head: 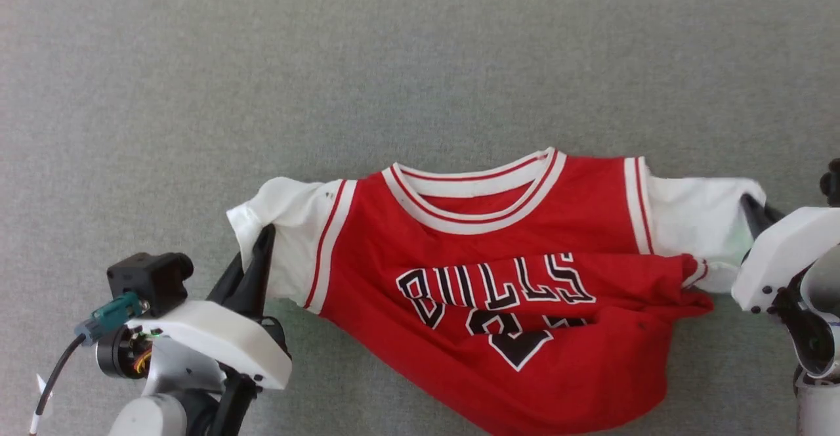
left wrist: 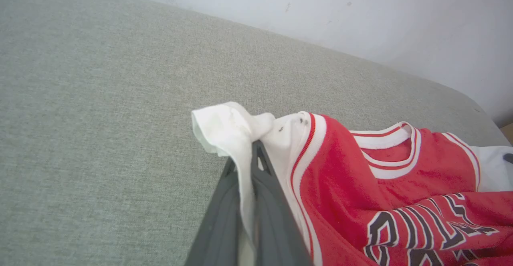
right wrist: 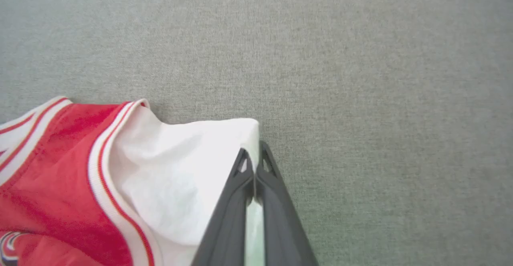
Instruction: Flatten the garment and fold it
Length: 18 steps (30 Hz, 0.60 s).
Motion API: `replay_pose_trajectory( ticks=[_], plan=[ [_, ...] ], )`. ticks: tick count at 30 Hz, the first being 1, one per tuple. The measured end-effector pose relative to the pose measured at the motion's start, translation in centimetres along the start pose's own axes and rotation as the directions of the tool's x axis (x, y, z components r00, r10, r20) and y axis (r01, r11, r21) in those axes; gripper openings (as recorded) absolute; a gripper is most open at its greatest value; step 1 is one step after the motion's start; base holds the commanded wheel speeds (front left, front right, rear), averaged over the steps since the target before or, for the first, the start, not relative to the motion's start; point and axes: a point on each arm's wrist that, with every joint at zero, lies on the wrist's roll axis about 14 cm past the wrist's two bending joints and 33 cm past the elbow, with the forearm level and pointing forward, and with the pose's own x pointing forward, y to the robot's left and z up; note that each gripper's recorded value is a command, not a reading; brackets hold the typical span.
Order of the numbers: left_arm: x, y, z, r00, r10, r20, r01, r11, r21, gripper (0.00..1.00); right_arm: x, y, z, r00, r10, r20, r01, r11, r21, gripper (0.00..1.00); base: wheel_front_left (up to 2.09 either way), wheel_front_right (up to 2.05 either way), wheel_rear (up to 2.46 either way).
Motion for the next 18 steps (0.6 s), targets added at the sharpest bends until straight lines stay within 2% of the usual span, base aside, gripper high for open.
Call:
replay_pose_trajectory(
  ticks=[4,7,13,18],
  plan=[
    [-0.2,-0.9,2.0,0.997,-0.028,0.07,0.027,0.999,0.018,0.0,-1.8,0.3,3.5,0.986,0.007,0.167,-0.006,1.0,-0.007,0.0,0.0,0.0,0.0],
    [-0.2,-2.0,4.6,0.987,-0.06,0.152,0.055,0.998,0.043,0.0,-3.5,1.1,6.1,0.96,0.032,0.277,-0.029,0.999,-0.013,0.0,0.0,0.0,0.0],
    [-0.1,-5.0,10.6,0.938,-0.152,0.312,0.121,0.986,0.117,0.0,-7.8,3.3,12.3,0.862,0.097,0.497,-0.086,0.995,-0.045,0.0,0.0,0.0,0.0],
    [-0.1,-8.0,15.4,0.894,-0.252,0.371,0.168,0.955,0.244,0.0,-11.7,5.3,17.2,0.768,0.15,0.623,-0.105,0.988,-0.109,0.0,0.0,0.0,0.0]
  ],
)
